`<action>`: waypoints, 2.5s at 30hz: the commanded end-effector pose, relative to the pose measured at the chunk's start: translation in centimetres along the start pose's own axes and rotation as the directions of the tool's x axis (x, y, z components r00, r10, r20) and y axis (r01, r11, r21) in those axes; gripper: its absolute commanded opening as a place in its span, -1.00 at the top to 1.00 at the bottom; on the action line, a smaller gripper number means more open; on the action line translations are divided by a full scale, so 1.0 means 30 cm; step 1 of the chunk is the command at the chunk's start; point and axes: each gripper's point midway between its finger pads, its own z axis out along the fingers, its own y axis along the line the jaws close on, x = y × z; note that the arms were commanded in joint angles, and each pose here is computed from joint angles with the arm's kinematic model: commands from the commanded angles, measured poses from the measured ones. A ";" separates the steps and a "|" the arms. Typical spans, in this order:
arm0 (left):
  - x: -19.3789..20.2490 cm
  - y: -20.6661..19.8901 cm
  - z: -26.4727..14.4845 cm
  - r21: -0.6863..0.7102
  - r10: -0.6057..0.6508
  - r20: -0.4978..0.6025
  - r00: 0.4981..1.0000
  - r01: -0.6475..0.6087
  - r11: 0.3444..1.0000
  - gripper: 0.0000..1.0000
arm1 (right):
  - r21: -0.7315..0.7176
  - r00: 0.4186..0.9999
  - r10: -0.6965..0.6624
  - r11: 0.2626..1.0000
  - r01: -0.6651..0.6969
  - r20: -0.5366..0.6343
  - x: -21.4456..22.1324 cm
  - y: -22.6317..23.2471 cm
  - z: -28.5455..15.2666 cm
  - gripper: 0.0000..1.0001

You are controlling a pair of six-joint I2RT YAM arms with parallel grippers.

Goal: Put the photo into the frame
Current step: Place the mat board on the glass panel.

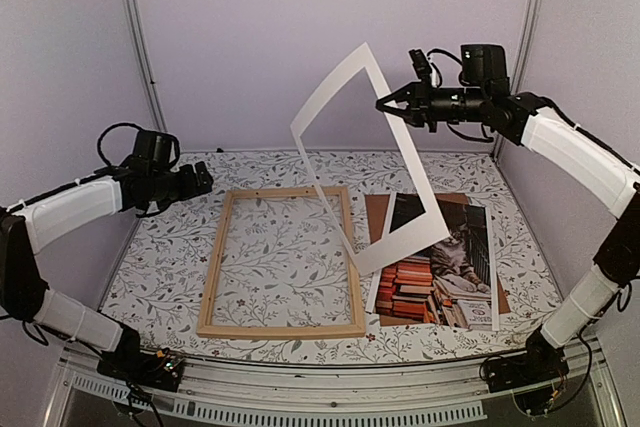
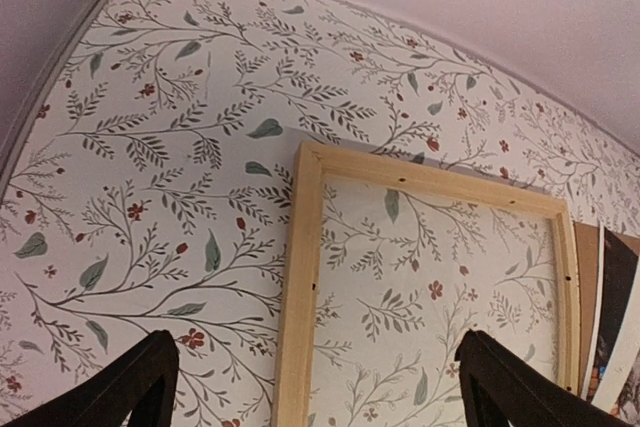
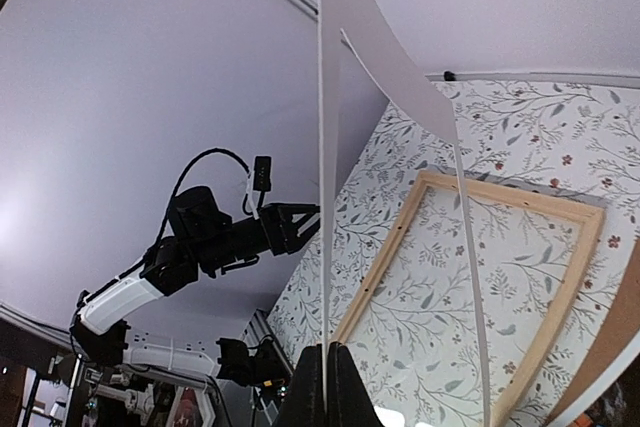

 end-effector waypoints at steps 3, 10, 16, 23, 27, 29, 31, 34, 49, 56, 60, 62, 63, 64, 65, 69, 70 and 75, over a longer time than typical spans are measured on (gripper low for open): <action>-0.043 0.148 -0.050 -0.056 -0.070 0.040 0.997 0.072 0.996 -0.99 | -0.182 0.999 -0.004 0.983 -0.003 -0.039 0.000 0.176 0.228 1.00; -0.027 0.192 -0.040 -0.043 -0.114 0.025 0.993 0.115 0.992 -0.99 | -0.191 0.990 0.096 0.975 -0.115 -0.108 0.067 0.083 0.405 1.00; -0.018 0.192 -0.020 -0.036 -0.117 0.014 0.993 0.117 0.992 -0.99 | -0.202 0.990 0.102 0.972 -0.120 -0.098 0.042 0.095 0.428 1.00; -0.013 0.195 0.002 -0.039 -0.124 0.008 0.992 0.124 0.992 -0.99 | -0.261 0.997 0.040 0.964 -0.056 -0.067 -0.020 0.251 0.414 1.00; -0.009 0.199 0.011 -0.043 -0.129 0.004 0.992 0.129 0.991 -0.99 | -0.296 0.998 0.022 0.954 -0.040 -0.064 -0.017 0.324 0.416 1.00; -0.009 0.204 0.011 -0.047 -0.132 0.005 0.991 0.133 0.990 -0.99 | -0.307 0.998 0.021 0.951 -0.039 -0.061 -0.019 0.343 0.419 1.00; -0.013 0.214 0.007 -0.051 -0.141 0.010 0.990 0.141 0.989 -0.99 | -0.314 0.998 0.022 0.949 -0.041 -0.062 -0.013 0.354 0.429 1.00; -0.024 0.234 -0.009 -0.059 -0.157 0.026 0.987 0.159 0.986 -0.99 | -0.297 0.997 0.041 0.953 -0.059 -0.068 0.000 0.330 0.455 1.00; -0.055 0.295 -0.080 -0.119 -0.153 0.101 0.983 0.165 0.979 -0.99 | 0.079 0.955 0.276 0.960 -0.268 -0.108 0.308 -0.290 0.602 1.00; -0.042 0.275 -0.060 -0.085 -0.152 0.076 0.985 0.158 0.984 -0.99 | 0.218 0.941 0.321 0.931 -0.293 -0.106 0.429 -0.481 0.572 1.00; -0.034 0.270 -0.050 -0.076 -0.151 0.066 0.986 0.156 0.985 -0.99 | 0.263 0.939 0.328 0.920 -0.292 -0.105 0.476 -0.529 0.543 1.00; -0.029 0.269 -0.047 -0.073 -0.152 0.063 0.986 0.157 0.985 -0.98 | 0.284 0.939 0.331 0.913 -0.293 -0.096 0.491 -0.546 0.528 1.00; -0.029 0.267 -0.045 -0.069 -0.153 0.063 0.986 0.157 0.985 -0.98 | 0.292 0.939 0.331 0.911 -0.293 -0.091 0.495 -0.554 0.521 1.00; -0.026 0.266 -0.045 -0.067 -0.154 0.061 0.986 0.158 0.985 -0.98 | 0.301 0.940 0.331 0.908 -0.293 -0.085 0.499 -0.561 0.514 1.00; -0.024 0.264 -0.043 -0.063 -0.155 0.059 0.986 0.159 0.985 -0.98 | 0.305 0.942 0.328 0.907 -0.291 -0.077 0.497 -0.560 0.506 1.00; -0.019 0.261 -0.039 -0.058 -0.160 0.055 0.986 0.163 0.985 -0.97 | 0.327 0.942 0.332 0.896 -0.301 -0.043 0.501 -0.578 0.480 1.00; -0.017 0.262 -0.038 -0.057 -0.161 0.054 0.985 0.164 0.985 -0.97 | 0.329 0.941 0.337 0.893 -0.307 -0.035 0.500 -0.582 0.475 1.00; 0.008 0.261 -0.026 -0.056 -0.161 0.036 0.986 0.163 0.985 -0.97 | 0.326 0.937 0.349 0.889 -0.320 -0.032 0.511 -0.583 0.470 1.00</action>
